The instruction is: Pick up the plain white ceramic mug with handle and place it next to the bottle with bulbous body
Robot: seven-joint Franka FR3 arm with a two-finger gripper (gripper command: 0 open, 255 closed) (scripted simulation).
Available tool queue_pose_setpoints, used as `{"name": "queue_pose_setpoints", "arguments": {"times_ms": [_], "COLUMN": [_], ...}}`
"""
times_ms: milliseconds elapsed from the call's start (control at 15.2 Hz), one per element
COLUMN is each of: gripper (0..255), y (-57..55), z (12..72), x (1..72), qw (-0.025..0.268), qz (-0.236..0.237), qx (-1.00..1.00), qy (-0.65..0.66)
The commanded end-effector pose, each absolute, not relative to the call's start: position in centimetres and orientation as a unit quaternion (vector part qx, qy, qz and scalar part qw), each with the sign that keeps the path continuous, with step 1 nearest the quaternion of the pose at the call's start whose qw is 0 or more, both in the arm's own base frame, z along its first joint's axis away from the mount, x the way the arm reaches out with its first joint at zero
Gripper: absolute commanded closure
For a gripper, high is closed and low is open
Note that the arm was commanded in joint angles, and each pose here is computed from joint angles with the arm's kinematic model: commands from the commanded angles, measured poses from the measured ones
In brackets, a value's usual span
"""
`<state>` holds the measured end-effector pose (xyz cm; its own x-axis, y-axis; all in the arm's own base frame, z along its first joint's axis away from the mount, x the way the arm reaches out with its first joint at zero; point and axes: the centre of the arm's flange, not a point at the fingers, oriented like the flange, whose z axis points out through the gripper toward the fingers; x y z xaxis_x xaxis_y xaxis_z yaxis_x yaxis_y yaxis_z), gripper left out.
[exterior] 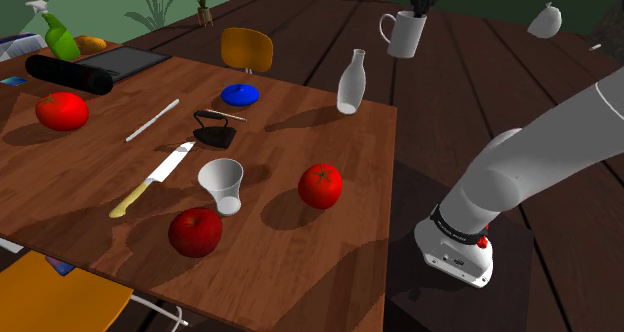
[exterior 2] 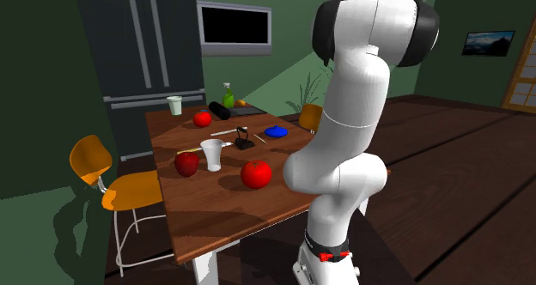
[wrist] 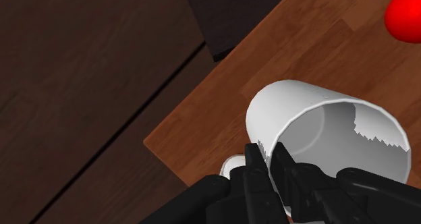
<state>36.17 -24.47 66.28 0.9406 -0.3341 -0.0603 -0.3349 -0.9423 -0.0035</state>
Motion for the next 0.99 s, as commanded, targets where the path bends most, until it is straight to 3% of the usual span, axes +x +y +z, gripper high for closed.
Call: {"name": "queue_pose_setpoints", "arguments": {"times_ms": [0,330,924], "gripper": [255,255,255], "y": [-27.1,-33.2,-33.2], "z": [66.3,66.3,61.5], "x": [36.0,36.2,36.2], "qw": [0.006,0.006,0.006], "qz": [0.029,0.029,0.029], "qx": [-0.985,-0.985,-0.985], "qy": [0.169,0.169,0.169]}}
